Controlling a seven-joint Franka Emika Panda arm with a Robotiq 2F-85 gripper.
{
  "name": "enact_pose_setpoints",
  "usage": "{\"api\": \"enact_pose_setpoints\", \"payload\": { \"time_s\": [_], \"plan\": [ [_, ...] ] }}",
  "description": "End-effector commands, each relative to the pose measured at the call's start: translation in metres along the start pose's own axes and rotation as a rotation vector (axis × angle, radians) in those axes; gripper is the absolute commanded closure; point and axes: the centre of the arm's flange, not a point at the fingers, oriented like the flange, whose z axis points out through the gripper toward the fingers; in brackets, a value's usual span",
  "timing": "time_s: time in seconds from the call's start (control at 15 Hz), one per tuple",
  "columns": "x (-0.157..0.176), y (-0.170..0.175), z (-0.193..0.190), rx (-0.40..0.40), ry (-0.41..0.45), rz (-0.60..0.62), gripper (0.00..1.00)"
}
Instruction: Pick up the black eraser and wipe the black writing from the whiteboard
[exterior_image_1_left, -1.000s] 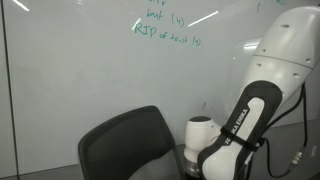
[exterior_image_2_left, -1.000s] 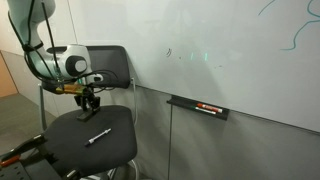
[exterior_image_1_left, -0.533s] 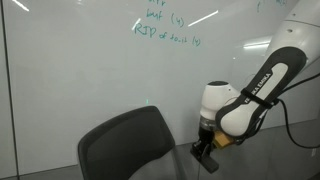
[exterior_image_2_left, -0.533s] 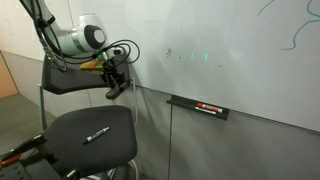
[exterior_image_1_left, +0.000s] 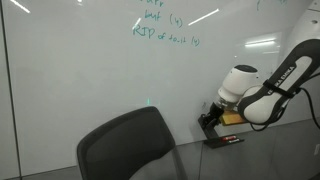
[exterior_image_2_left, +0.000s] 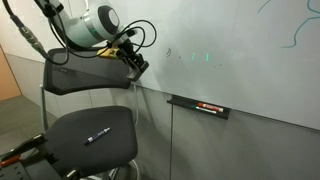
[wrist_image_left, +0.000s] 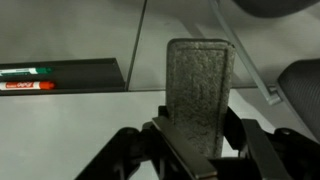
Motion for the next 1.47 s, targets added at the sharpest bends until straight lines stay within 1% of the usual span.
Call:
{"api": "enact_pose_setpoints", "payload": {
  "time_s": [0.0, 0.13, 0.27, 0.47, 0.6, 0.67, 0.87, 1.13, 1.4],
  "plan": [
    [-0.011, 0.002, -0.014, 0.021, 0.185, 0.072, 0.70],
    [-0.011, 0.008, -0.019, 0.032, 0.287, 0.090, 0.70],
    [-0.013, 0.014, -0.024, 0.055, 0.361, 0.108, 0.70],
    [-0.031, 0.009, -0.024, 0.046, 0.467, 0.134, 0.70],
    [-0.051, -0.003, -0.014, 0.068, 0.487, 0.146, 0.70],
    [-0.061, -0.011, -0.007, 0.065, 0.500, 0.135, 0.70],
    [-0.070, -0.028, 0.010, 0.053, 0.514, 0.119, 0.70],
    [-0.050, -0.035, 0.033, -0.021, 0.521, 0.108, 0.70],
    [-0.029, -0.030, 0.045, -0.071, 0.549, 0.103, 0.70]
  ]
}}
